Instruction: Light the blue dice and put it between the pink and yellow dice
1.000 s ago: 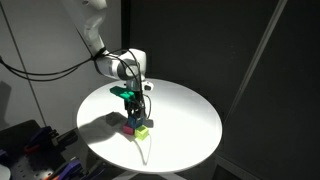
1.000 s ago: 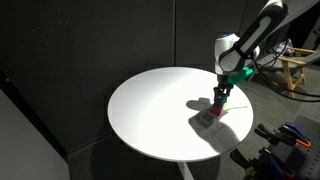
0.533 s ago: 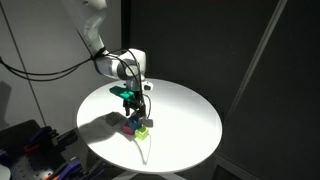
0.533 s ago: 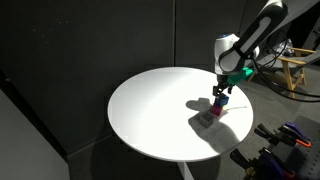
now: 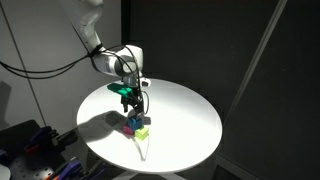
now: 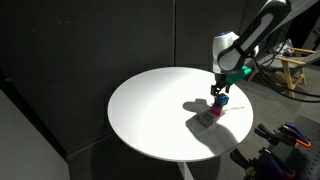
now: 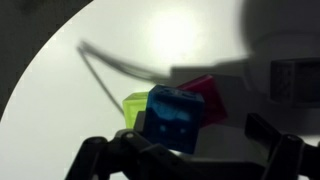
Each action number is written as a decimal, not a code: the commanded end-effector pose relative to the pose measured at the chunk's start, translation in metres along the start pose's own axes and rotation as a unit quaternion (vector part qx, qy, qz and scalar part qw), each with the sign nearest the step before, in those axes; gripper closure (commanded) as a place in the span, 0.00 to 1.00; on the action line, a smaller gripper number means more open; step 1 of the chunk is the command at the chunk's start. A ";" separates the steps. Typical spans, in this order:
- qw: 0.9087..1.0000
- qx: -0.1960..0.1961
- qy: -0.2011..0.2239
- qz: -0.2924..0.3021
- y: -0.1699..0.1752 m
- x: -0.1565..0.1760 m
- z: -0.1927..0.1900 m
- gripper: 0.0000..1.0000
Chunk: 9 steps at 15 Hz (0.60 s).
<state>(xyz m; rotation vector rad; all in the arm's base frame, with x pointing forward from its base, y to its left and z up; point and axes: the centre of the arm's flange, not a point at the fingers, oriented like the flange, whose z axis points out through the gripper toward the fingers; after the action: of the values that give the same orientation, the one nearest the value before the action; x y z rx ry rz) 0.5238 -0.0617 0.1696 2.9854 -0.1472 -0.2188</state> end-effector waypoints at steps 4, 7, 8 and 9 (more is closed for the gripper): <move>0.999 0.029 0.033 -0.027 -0.008 -0.025 -0.045 0.00; 0.997 0.046 0.046 -0.036 -0.018 -0.032 -0.063 0.00; 0.997 0.051 0.049 -0.039 -0.023 -0.034 -0.070 0.00; 0.996 0.056 0.052 -0.040 -0.027 -0.037 -0.076 0.00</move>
<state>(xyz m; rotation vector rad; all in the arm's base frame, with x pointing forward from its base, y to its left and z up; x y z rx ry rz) 0.5150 -0.0301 0.2207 3.0667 -0.0603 -0.1056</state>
